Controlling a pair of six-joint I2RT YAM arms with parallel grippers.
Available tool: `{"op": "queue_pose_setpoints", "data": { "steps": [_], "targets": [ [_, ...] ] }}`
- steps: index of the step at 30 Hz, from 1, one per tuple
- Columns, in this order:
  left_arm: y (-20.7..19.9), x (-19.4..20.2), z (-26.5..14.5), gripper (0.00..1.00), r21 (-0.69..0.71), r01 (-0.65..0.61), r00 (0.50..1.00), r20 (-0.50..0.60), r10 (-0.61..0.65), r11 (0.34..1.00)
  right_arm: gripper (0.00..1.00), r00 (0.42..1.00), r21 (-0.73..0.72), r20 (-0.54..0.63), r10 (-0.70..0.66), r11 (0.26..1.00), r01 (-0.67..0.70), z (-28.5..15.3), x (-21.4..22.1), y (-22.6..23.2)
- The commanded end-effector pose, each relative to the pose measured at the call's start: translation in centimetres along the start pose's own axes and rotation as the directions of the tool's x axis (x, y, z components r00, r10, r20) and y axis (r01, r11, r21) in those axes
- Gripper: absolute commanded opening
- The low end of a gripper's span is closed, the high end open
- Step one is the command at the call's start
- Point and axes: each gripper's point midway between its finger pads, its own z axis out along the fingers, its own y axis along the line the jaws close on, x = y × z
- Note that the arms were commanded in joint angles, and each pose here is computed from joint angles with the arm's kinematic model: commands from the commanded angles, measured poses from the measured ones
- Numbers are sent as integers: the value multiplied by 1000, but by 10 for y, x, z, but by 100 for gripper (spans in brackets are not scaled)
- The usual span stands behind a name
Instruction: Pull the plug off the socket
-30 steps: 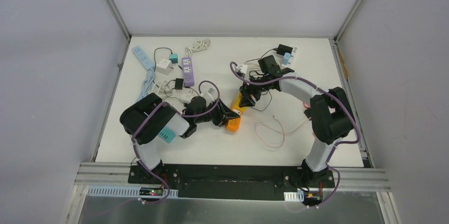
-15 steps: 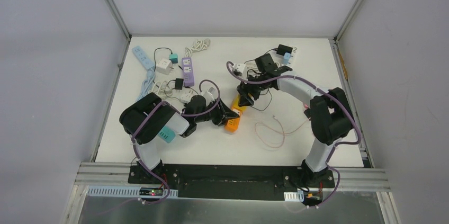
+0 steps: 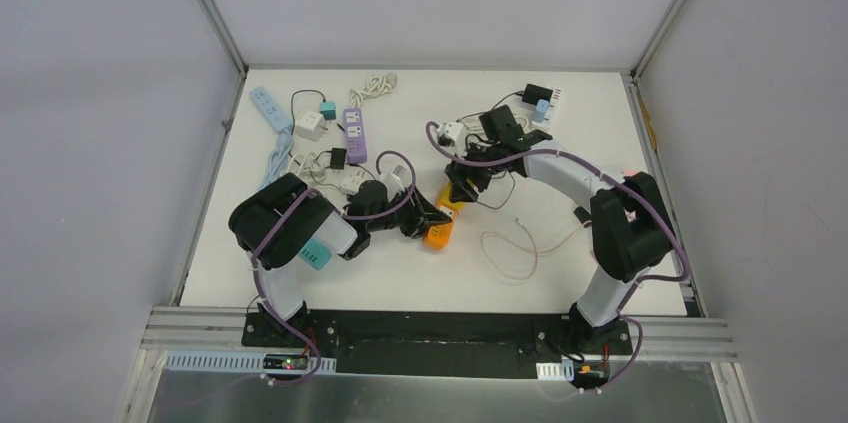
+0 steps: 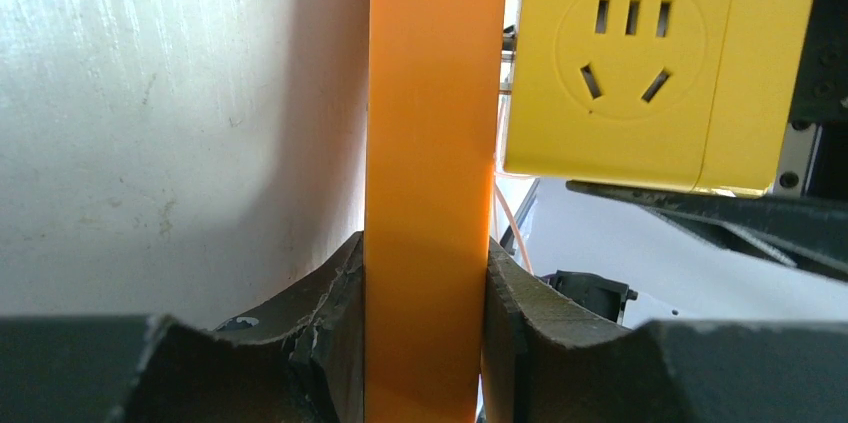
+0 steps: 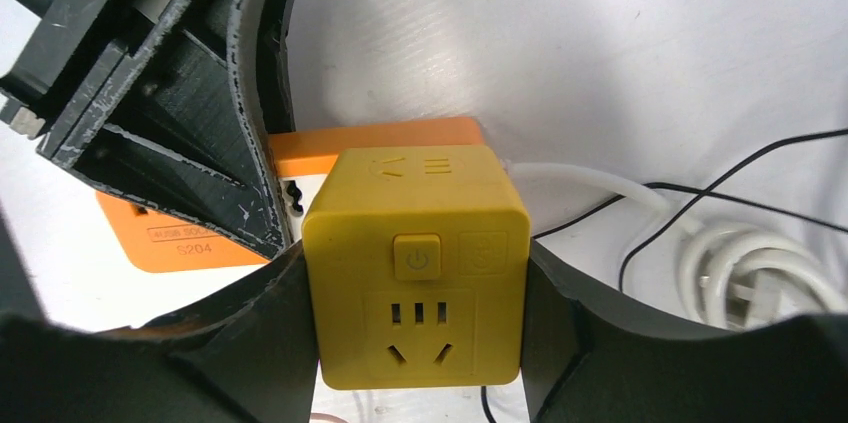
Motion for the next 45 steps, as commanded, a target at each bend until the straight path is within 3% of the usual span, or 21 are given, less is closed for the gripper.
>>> {"op": "queue_pose_setpoints", "data": {
  "steps": [1,8,11,18,24,29,31,35,40,45],
  "targets": [
    [-6,-1,0,0,29,2,1000,11,-3,1000,0,976,-70,23,217,974,-215,-4,16,-8],
    [-6,-1,4,0,30,5,1000,0,-5,1000,0,999,-41,-14,-34,999,34,4,10,36],
    [-7,-2,4,0,29,4,1000,-2,-4,1000,0,997,-15,-20,-80,997,80,2,2,37],
    [-4,0,1,0,13,5,1000,4,-5,1000,0,991,-33,39,130,991,-129,-12,4,2],
    [-1,0,0,0,5,9,1000,4,-9,1000,0,982,-124,107,159,982,-145,-16,-4,23],
    [-2,0,1,0,4,8,1000,0,-8,1000,0,992,-65,-13,-128,990,127,-14,-2,52],
    [-2,0,1,0,4,9,1000,-1,-9,1000,0,988,-64,-20,-153,986,151,-16,-9,56],
    [-2,0,0,0,0,7,1000,1,-7,1000,0,1000,-70,5,-28,997,28,-18,-14,40],
    [2,1,-5,0,-19,5,1000,10,-5,1000,0,973,-157,125,191,973,-171,-38,-20,19],
    [2,2,-4,0,-20,4,1000,5,-4,1000,0,970,-175,146,193,970,-167,-48,-16,26]
  ]
}}
